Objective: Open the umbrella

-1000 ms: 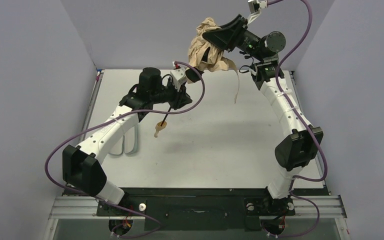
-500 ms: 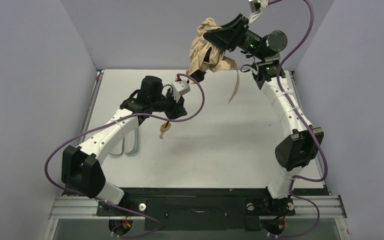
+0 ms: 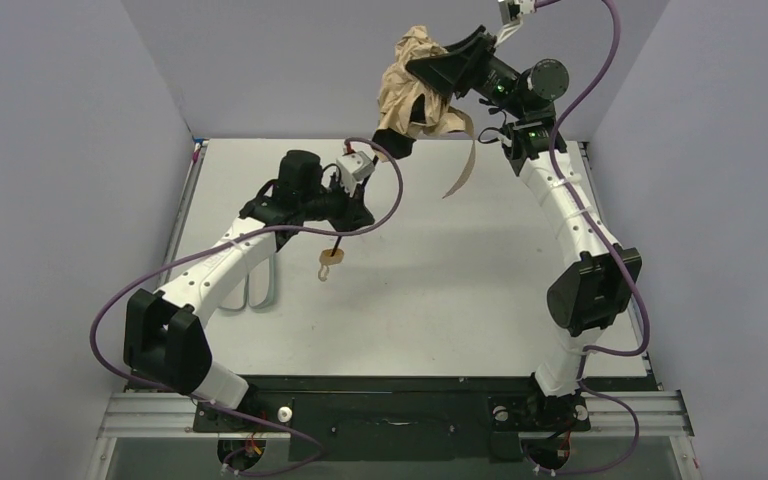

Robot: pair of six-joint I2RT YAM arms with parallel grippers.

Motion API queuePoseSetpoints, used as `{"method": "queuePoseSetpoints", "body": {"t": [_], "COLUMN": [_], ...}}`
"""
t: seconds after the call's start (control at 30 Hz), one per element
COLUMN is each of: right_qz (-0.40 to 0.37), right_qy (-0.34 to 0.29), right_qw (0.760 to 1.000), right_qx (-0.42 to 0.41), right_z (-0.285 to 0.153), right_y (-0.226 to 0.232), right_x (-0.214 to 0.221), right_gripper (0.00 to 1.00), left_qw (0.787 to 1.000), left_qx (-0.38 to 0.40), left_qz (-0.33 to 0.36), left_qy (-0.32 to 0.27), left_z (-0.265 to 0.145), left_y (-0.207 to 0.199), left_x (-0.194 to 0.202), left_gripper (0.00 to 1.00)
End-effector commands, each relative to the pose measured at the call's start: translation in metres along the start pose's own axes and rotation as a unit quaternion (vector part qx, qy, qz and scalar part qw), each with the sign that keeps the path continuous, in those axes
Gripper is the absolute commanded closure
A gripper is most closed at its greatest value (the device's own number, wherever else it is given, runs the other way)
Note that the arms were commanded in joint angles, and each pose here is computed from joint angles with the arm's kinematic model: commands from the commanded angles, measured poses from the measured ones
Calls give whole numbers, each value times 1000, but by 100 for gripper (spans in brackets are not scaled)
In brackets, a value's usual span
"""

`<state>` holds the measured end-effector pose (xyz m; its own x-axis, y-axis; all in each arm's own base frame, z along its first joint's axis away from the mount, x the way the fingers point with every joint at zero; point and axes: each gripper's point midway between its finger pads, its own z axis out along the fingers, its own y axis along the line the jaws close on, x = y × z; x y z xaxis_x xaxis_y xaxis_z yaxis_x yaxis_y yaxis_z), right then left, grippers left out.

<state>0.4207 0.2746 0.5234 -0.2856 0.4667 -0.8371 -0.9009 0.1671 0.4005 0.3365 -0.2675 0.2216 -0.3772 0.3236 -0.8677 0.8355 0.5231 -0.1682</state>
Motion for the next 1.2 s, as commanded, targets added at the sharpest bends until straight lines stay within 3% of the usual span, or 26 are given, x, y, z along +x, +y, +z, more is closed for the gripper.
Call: {"method": "queuePoseSetpoints", "body": {"t": [0.0, 0.1, 0.23, 0.37, 0.47, 0.57, 0.73, 0.8, 0.93, 1.0, 1.1, 1.17], "right_qz": [-33, -29, -43, -48, -39, -41, -51, -53, -47, -42, -33, -34], "right_qy": [-37, -45, -67, -74, -65, -49, -9, 0, 11, 16, 19, 25], "right_qw": [998, 995, 983, 973, 968, 965, 959, 956, 951, 947, 938, 933], "right_qx": [26, 85, 164, 215, 240, 253, 280, 288, 307, 319, 344, 357], "right_z": [-5, -23, -55, -84, -103, -118, -139, -145, -155, -162, -182, -194], "right_y": [-5, -38, -78, -105, -118, -120, -118, -118, -125, -130, -140, -144], "right_x": [-27, -36, -51, -53, -40, -29, 0, 7, 18, 23, 27, 31], "right_gripper": [28, 20, 18, 17, 16, 17, 18, 18, 18, 17, 17, 18], "left_qw": [984, 964, 963, 976, 974, 955, 906, 898, 921, 915, 883, 855], "left_qx": [-26, -74, -116, -85, -46, -73, -190, -194, -127, -121, -201, -260], "left_qz": [-119, -186, -153, -63, -47, -50, -51, -37, 12, 4, -62, -64], "left_qy": [-130, -175, -187, -190, -217, -283, -374, -392, -367, -384, -419, -445], "left_z": [-15, -35, -46, -28, -19, -42, -102, -105, -59, -62, -103, -136], "left_y": [30, 74, 100, 66, 38, 52, 113, 108, 39, 30, 100, 137], "left_x": [-64, -71, -74, -95, -117, -149, -190, -201, -202, -211, -216, -220], "left_gripper": [100, 100, 100, 100, 100, 100, 100, 100, 100, 100, 100, 100]}}
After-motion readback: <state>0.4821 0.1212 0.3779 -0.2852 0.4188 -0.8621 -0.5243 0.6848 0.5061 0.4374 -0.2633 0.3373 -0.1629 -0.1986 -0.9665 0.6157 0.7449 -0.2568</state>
